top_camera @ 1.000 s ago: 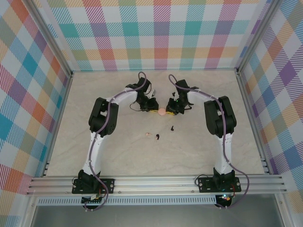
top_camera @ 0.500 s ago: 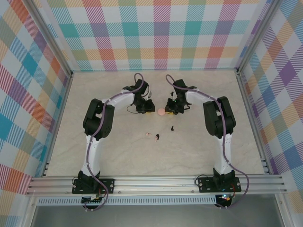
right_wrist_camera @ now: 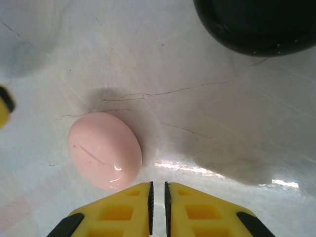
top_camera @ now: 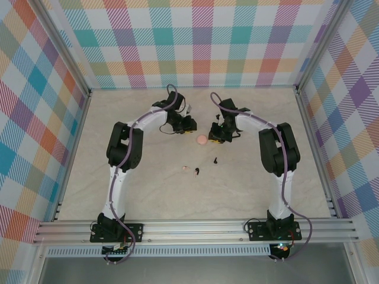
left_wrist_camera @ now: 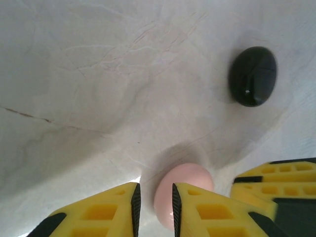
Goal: Insert wireless bluetooth earbuds into charging case
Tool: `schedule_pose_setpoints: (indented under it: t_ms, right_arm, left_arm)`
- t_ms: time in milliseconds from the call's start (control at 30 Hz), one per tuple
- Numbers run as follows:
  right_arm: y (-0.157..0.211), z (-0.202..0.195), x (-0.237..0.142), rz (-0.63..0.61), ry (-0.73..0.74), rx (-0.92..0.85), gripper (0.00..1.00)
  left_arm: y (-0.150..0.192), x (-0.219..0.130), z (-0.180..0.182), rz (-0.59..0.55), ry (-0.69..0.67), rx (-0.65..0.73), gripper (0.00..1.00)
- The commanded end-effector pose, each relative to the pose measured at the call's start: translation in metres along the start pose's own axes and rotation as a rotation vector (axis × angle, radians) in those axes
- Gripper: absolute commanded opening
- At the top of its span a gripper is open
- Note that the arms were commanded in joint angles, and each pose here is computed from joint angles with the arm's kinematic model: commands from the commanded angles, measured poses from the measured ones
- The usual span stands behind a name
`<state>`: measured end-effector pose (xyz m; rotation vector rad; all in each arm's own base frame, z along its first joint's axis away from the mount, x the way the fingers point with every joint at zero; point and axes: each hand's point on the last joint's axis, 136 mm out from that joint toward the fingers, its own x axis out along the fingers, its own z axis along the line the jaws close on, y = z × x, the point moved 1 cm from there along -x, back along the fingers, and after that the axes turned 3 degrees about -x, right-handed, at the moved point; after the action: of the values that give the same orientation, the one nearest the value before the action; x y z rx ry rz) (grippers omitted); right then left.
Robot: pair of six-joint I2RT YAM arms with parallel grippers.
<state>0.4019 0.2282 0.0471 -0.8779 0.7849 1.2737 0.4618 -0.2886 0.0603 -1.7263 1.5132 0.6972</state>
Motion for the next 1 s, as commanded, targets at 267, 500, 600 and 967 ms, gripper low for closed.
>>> schedule_pose_setpoints:
  t_ms: [267,500,600,967]
  right_arm:
    - [0.0,-0.005,0.018,0.051,-0.008,0.026,0.17]
    - [-0.004,-0.003,0.024,0.066,-0.012,0.017,0.17]
    - [-0.005,-0.002,0.026,0.072,-0.018,0.014,0.17]
    - [-0.006,0.004,0.03,0.094,-0.04,-0.007,0.18]
  left_arm:
    - [0.019,0.021,0.014,0.09,-0.006,-0.041,0.11]
    - [0.032,0.022,0.013,0.111,-0.019,-0.035,0.11]
    - [0.038,0.02,0.014,0.114,-0.035,-0.032,0.11]
    - [0.052,0.014,0.001,0.124,0.0,-0.005,0.11]
